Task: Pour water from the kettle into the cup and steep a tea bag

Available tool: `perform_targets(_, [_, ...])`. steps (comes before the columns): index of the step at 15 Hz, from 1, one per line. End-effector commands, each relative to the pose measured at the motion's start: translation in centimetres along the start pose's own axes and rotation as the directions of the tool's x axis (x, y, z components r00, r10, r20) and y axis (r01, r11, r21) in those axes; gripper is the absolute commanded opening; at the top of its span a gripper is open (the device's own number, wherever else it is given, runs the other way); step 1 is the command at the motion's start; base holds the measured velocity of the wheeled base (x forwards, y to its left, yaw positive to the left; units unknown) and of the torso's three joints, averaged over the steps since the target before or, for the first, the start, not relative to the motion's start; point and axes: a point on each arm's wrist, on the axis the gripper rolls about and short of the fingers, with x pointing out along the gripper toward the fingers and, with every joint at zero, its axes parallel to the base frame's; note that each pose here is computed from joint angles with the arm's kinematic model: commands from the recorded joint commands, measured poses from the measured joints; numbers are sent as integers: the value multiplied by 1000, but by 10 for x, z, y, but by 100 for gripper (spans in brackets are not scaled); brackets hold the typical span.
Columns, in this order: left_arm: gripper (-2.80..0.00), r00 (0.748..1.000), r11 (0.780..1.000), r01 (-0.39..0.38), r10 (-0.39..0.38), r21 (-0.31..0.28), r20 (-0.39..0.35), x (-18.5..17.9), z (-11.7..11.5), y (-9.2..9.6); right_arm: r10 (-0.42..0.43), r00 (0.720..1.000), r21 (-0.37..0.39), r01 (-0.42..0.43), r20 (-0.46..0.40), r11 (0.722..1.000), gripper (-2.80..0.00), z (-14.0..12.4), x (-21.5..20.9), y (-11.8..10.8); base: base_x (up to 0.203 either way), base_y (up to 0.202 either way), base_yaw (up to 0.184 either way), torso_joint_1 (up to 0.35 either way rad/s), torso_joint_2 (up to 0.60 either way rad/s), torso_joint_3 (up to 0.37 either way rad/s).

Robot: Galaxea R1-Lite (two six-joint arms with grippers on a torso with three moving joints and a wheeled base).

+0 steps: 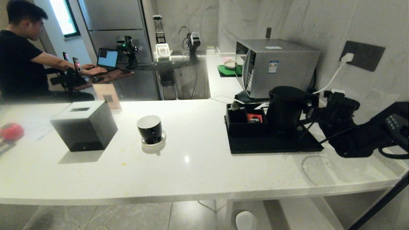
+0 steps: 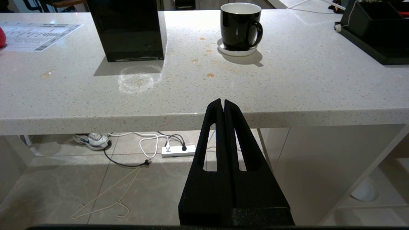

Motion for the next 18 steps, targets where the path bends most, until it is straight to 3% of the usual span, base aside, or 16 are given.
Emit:
perform_targets(1, [-280, 1000, 1000, -1, 1, -1, 1, 0, 0, 0, -6, 1000, 5, 6, 14, 1000, 0, -3, 7, -1, 0, 0, 0, 0, 0, 0])
perform_targets(5, [-280, 1000, 1000, -1, 1, -1, 1, 0, 0, 0, -17, 998, 18, 16, 54, 1000, 0, 2, 18, -3, 0, 0, 0, 0, 0, 0])
perform_targets(18, [-280, 1000, 1000, -1, 1, -1, 1, 0, 0, 0, -16, 997, 23, 14, 74, 1000, 0, -1, 26, -2, 0, 0, 0, 0, 0, 0])
